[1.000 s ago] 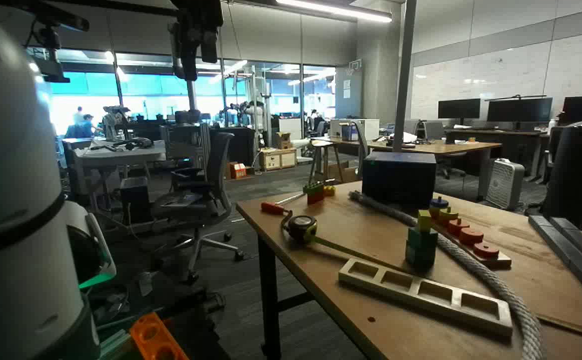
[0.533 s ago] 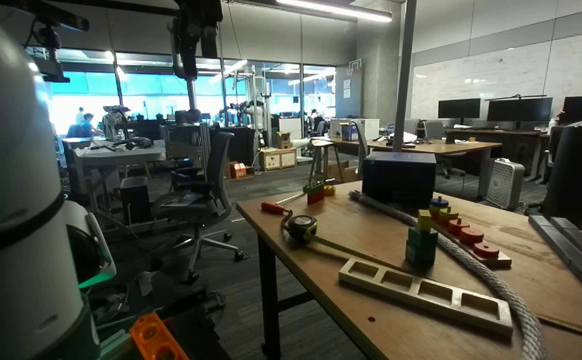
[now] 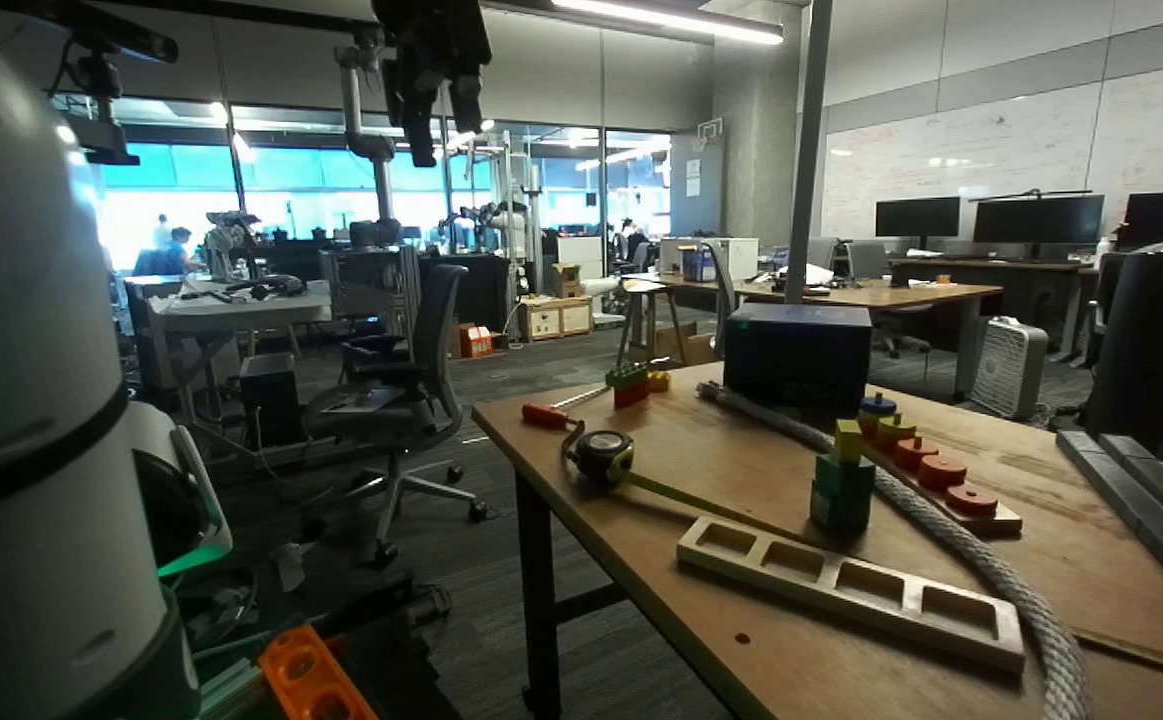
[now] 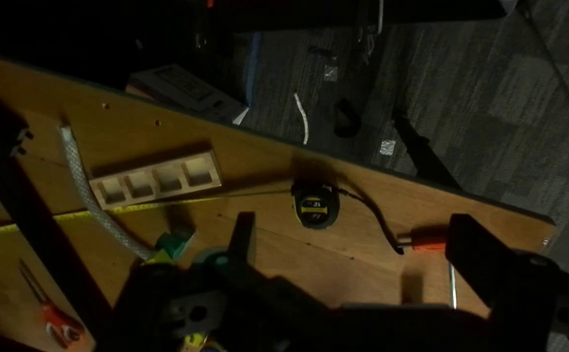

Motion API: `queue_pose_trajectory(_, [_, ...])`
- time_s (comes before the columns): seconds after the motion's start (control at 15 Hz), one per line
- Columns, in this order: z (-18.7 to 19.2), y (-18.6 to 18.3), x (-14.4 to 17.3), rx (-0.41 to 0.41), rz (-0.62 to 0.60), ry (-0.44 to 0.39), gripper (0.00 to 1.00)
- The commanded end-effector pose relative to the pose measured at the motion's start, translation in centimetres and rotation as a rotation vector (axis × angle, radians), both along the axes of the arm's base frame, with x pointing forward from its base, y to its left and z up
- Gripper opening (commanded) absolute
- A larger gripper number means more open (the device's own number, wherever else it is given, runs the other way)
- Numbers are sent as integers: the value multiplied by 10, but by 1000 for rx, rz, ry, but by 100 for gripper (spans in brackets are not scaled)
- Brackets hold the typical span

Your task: Remove the round blue and yellow blocks from the wooden board and put them on the table

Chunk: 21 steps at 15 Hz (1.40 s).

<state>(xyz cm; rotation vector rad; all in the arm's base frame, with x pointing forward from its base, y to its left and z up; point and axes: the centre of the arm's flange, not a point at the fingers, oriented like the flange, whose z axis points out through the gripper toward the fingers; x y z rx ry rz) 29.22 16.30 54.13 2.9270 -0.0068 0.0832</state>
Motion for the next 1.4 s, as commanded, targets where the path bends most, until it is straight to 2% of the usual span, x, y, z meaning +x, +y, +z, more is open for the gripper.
queue_pose_trajectory(0.0, [-9,8,44,-96,131,-56,100])
queue_pose_trajectory(0.2, [-25,7,70,-188,279,-60,100])
queue_pose_trajectory(0.47, [-45,3,106,-304,470,-5,100])
queue_pose_trajectory(0.6, [-47,2,121,-363,540,-18,100])
queue_pose_trajectory(0.67, [-47,1,130,-382,549,-55,100])
queue_pose_trajectory(0.87, [-48,-3,156,-388,552,-147,100])
queue_pose_trajectory(1.13, [-54,-17,193,-376,638,-195,100])
queue_pose_trajectory(1.33, [-70,-46,231,-340,656,-210,100])
